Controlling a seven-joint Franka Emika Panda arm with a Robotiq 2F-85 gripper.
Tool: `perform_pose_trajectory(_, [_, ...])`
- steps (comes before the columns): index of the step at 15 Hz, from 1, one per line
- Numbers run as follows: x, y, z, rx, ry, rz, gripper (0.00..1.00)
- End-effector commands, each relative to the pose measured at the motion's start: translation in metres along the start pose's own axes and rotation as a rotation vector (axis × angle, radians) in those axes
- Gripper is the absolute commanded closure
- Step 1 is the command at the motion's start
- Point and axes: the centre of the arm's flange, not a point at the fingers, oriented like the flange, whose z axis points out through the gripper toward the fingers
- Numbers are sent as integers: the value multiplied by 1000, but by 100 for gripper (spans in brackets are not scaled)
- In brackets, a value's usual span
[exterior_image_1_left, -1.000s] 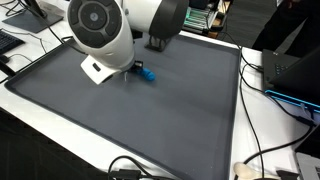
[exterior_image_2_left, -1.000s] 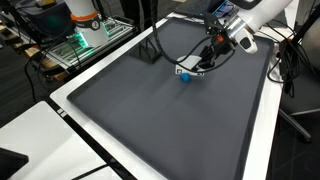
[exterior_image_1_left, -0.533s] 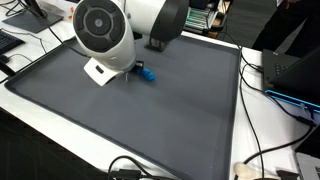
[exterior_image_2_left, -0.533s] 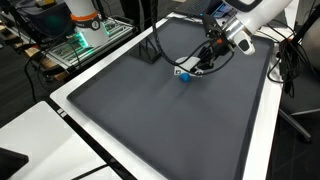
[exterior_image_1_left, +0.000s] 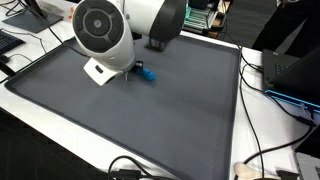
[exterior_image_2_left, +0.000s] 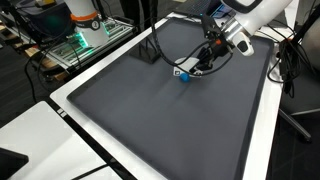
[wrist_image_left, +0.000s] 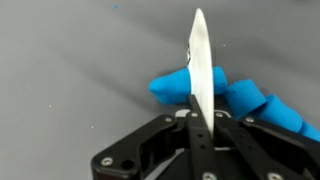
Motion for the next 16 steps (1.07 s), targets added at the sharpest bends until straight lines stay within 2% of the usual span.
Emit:
perform_pose_trajectory(1, [-4,-2,31,14,-37,-3,99])
perform_pose_trajectory(10, [-21,-2,46,37,-65,6,99])
perform_pose_trajectory(16, [-32,2,46,79,-53,27,99])
